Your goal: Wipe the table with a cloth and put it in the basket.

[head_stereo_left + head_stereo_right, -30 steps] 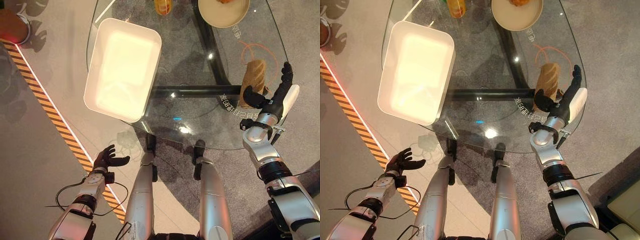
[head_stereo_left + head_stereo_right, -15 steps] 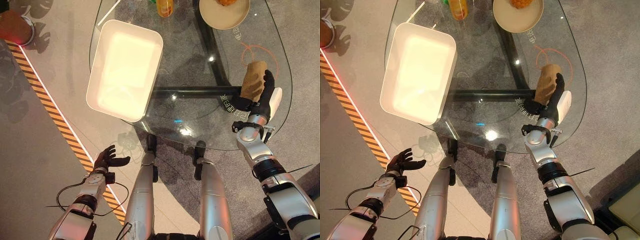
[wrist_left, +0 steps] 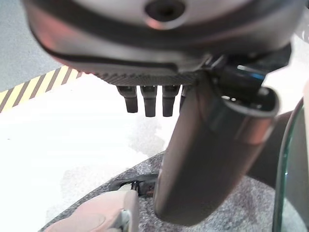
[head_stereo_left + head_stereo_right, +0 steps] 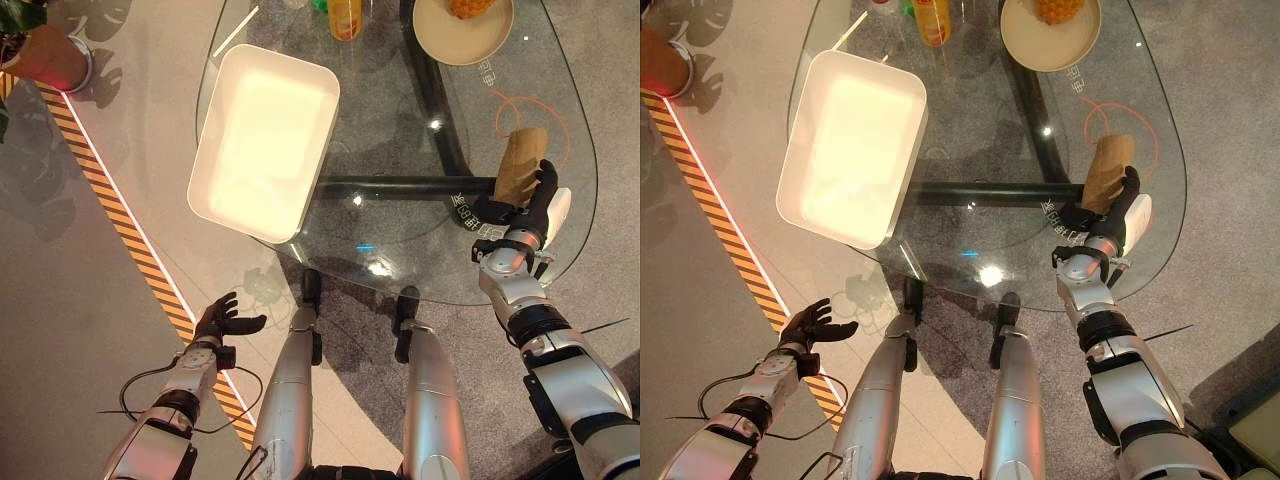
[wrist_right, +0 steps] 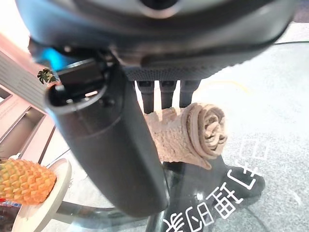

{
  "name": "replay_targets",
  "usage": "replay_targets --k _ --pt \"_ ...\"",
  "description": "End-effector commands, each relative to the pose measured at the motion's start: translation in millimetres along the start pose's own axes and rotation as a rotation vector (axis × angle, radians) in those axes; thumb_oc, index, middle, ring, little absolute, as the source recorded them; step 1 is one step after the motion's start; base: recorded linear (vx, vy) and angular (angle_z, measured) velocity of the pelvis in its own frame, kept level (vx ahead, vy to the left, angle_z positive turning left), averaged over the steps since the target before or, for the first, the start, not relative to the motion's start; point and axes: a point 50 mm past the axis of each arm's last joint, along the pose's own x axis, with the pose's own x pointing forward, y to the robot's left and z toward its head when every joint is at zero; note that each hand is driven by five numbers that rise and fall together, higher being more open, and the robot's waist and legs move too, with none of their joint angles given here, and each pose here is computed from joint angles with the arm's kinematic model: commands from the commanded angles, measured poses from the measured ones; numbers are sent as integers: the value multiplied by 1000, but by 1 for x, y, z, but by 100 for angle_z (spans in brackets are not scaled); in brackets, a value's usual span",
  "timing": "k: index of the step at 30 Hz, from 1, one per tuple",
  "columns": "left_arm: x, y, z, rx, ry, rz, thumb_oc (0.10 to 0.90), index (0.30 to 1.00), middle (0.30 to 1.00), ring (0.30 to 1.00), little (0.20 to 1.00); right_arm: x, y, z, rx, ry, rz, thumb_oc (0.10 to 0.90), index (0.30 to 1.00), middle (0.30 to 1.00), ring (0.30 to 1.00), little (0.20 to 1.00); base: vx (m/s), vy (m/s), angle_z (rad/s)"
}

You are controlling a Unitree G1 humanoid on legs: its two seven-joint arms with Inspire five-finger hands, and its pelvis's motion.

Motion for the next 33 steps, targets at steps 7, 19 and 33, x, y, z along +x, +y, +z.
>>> replay_targets --k 7,19,33 --pt "-4 10 -16 -7 41 56 800 900 900 900 900 19 -23 15 -51 -32 -124 800 900 900 900 900 0 0 0" --pt "-1 4 -9 -1 33 46 800 900 900 900 900 25 -27 15 -98 -29 -127 800 900 900 900 900 0 0 0" --pt "-1 4 -8 6 37 38 800 900 900 900 900 32 -30 25 -134 -32 -151 100 300 300 300 200 0 0 0"
